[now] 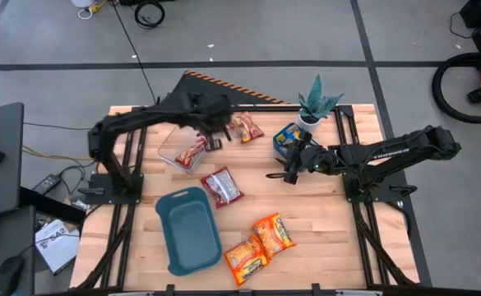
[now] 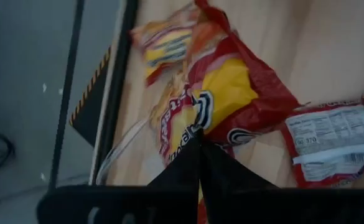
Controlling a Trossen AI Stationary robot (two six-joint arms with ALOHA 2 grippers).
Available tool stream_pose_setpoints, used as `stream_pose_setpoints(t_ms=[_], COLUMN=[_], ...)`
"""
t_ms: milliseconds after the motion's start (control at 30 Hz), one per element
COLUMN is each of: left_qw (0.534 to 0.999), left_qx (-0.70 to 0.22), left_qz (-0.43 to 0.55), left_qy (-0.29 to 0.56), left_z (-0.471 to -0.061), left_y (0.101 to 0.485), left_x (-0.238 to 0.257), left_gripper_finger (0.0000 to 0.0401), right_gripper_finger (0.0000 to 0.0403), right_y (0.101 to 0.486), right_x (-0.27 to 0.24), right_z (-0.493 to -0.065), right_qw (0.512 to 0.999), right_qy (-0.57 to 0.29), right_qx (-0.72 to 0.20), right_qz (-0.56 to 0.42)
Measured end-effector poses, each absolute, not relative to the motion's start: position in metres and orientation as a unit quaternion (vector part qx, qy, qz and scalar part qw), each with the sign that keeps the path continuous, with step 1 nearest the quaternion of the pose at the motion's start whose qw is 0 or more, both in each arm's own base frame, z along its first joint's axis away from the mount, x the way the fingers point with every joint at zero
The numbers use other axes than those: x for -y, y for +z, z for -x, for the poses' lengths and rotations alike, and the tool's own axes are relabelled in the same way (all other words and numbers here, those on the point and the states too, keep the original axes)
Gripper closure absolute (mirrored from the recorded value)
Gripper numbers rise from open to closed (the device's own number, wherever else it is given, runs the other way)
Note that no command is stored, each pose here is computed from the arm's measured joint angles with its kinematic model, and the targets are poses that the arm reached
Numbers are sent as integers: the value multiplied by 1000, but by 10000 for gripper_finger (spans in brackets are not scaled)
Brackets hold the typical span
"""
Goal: Sort Maruchan noodles
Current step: Put the red noodle pack into the transparent bin
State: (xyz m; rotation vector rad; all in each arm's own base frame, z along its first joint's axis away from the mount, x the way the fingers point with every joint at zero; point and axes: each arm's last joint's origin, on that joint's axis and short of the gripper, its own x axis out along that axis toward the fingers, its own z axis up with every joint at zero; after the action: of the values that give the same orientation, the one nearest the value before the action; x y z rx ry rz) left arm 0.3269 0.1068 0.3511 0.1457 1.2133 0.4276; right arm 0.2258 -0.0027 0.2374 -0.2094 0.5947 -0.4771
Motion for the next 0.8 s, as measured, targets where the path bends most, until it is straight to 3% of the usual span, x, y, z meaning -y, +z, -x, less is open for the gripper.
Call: stream_pose_setpoints(t_ms=[267,600,800], left_qw=[745,691,657], left_qx=[-601,-658,-686], left_qz=[60,186,203], left_qy=[285,235,237], left_z=[-274,-256,-247], left_y=[365,306,273], left_x=[-131,-154,-159], left_gripper_finger=[393,393,391], right_gripper_finger=[171,171,171], right_y=[240,240,241], right_x=[1,1,1], right_z=[-228,-229,-229], right_qw=[931,934,938], right_qy=[-216,-217,-206], right_qx=[-276,-270,-265], right_qz=[99,91,88])
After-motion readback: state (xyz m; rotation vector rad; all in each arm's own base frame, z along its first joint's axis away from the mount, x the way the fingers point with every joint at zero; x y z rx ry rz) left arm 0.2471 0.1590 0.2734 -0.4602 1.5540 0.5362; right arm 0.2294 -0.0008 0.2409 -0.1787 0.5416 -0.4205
